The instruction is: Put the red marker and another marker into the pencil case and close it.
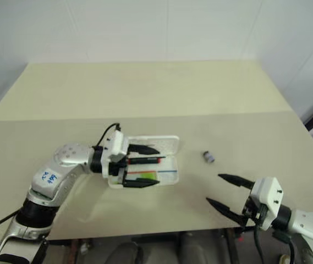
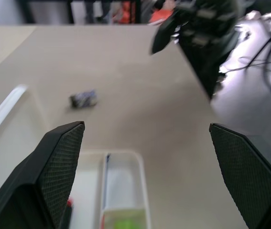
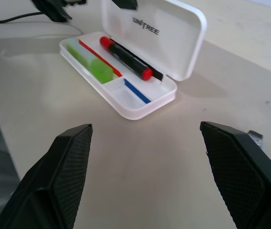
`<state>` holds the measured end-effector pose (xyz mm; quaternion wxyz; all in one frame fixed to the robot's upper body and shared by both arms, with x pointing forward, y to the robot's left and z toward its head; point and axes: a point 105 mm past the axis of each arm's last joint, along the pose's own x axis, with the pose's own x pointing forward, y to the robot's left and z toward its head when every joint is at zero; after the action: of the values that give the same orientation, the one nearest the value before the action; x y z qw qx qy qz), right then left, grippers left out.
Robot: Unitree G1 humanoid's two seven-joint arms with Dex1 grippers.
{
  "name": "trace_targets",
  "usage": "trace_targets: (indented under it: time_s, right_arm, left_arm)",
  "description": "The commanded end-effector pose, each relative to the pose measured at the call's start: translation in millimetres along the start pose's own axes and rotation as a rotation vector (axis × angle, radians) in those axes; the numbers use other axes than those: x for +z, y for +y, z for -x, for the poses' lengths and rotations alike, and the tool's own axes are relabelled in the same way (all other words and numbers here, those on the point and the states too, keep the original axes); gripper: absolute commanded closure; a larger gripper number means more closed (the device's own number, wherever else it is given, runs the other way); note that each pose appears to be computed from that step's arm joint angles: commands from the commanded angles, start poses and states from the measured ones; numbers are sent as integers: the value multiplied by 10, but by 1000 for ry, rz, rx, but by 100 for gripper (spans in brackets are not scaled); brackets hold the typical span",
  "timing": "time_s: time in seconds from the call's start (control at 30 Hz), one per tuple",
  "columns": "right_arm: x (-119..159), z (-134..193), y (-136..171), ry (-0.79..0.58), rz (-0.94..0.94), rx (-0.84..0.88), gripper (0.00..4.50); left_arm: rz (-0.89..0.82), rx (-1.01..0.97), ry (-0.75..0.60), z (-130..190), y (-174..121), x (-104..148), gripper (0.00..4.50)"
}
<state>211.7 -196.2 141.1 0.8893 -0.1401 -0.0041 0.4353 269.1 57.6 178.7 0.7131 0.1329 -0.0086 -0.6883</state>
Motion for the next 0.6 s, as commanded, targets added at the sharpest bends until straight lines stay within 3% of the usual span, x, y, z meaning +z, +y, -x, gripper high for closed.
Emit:
trace_targets:
  time_s: [0.03, 0.13, 0.6]
  right_arm:
    - [-61, -49, -182, 48, 28, -97, 67]
    - [-107, -82, -273, 61, 44, -145, 67]
    - [-192, -583, -708, 74, 39, -348, 67]
  left_arm:
    - [-29, -43, -124, 33, -91, 154, 3]
    - [-39, -43, -195, 82, -103, 201, 3]
    - [-7, 72, -213, 110, -231, -31, 3]
